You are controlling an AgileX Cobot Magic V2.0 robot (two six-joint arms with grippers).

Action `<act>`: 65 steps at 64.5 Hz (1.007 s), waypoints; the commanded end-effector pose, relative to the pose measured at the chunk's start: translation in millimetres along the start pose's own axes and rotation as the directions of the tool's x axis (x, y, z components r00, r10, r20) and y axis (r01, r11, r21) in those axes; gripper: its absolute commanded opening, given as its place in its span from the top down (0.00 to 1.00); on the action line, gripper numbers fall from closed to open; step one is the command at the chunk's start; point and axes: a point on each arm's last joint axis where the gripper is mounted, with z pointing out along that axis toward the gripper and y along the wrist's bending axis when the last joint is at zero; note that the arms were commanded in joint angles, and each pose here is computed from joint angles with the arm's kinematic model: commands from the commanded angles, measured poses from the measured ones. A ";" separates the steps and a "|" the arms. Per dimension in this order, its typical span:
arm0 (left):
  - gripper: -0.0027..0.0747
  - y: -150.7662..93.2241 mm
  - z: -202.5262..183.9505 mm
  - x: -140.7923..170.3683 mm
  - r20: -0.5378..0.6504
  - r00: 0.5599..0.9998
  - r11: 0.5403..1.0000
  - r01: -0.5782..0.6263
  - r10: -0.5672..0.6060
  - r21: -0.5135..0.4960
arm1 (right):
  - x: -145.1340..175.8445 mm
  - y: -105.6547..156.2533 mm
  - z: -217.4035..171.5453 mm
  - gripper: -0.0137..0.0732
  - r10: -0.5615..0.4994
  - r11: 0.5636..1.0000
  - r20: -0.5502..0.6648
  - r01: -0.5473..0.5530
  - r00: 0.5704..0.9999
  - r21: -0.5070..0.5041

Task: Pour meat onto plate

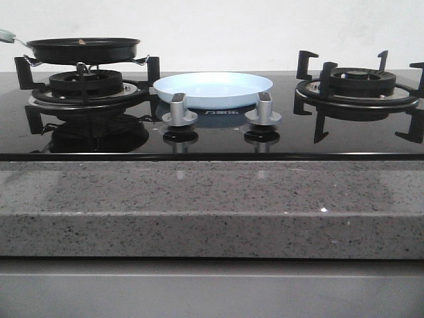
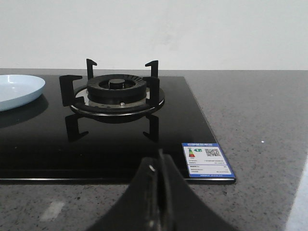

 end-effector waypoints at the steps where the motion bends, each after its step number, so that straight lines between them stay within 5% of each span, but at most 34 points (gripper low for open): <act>1: 0.99 -0.4 -1.8 -6.1 0.087 0.996 1.000 0.011 -0.012 0.009 | -10.9 0.1 -2.0 0.97 -0.011 1.000 0.112 0.011 0.994 0.002; 47: 0.99 -0.4 -1.9 -7.2 0.098 0.995 1.000 0.010 -0.011 0.010 | -13.4 0.2 -2.4 0.97 -0.011 1.000 0.139 0.011 0.990 0.001; 65: 0.99 -4.1 -6.5 -48.5 0.133 0.990 0.998 0.053 -0.055 0.024 | -51.3 2.4 -10.0 0.97 0.023 1.000 0.113 -0.022 0.993 -0.011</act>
